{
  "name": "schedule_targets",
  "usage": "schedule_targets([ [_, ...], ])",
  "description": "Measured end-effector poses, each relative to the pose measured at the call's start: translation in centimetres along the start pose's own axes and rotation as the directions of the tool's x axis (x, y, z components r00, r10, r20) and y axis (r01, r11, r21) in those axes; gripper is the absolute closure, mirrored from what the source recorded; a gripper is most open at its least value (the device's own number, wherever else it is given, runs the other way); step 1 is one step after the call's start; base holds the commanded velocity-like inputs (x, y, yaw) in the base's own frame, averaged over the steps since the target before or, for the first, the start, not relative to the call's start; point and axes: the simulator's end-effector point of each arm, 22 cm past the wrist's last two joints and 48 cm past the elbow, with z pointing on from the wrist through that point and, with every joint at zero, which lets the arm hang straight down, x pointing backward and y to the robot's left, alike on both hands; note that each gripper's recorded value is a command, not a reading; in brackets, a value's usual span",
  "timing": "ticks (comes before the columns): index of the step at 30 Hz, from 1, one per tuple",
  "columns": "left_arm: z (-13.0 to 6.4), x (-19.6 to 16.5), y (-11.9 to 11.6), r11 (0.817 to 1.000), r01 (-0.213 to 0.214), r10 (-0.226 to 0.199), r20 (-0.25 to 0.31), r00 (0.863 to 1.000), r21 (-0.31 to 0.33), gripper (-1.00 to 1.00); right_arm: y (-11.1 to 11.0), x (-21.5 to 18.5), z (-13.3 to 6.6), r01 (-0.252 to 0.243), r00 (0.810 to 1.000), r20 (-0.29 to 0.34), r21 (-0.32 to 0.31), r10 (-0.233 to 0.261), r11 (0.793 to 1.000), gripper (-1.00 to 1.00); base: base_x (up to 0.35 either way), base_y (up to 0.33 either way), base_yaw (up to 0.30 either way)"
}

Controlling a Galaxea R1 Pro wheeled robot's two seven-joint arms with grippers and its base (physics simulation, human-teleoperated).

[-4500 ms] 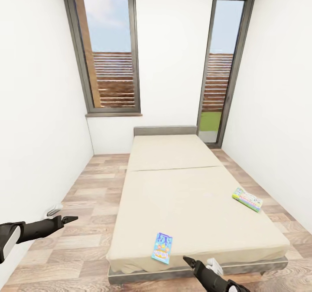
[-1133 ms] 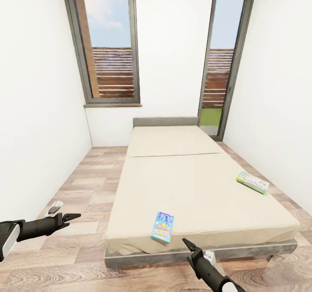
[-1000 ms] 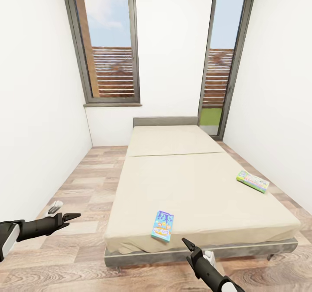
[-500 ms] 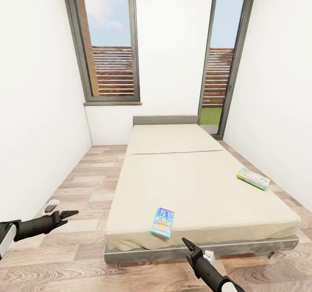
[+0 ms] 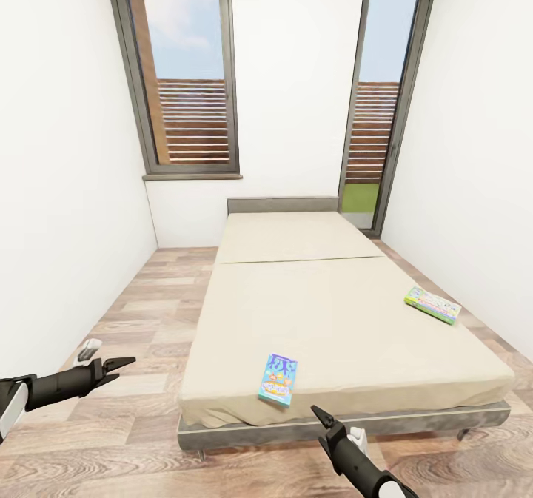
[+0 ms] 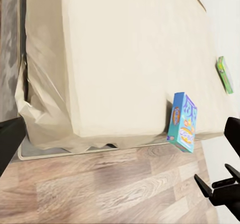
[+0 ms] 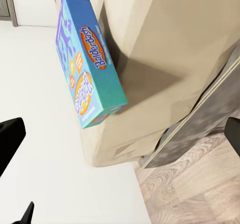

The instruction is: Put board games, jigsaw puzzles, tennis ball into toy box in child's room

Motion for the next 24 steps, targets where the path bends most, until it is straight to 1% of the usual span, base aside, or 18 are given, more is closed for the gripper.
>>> schedule_targets([
  [6, 0.01, -0.01, -0.08, 1.000, -0.002, 0.002, 0.001, 1.000, 0.004, -1.00, 0.05, 0.13, 0.08, 0.001, 1.000, 0.000, -0.001, -0.001, 1.000, -1.00, 0.002, 0.006, 0.000],
  [12, 0.00, -0.02, -0.10, 1.000, -0.004, 0.004, 0.001, 1.000, 0.004, -1.00, 0.12, 0.27, 0.15, 0.001, 1.000, 0.000, -0.002, -0.001, 1.000, -1.00, 0.054, 0.090, 0.000],
  [24, 0.01, -0.01, -0.09, 1.000, -0.003, 0.003, 0.001, 1.000, 0.004, -1.00, 0.14, 0.33, 0.18, 0.002, 1.000, -0.002, -0.002, -0.002, 1.000, -1.00, 0.010, 0.015, 0.000],
])
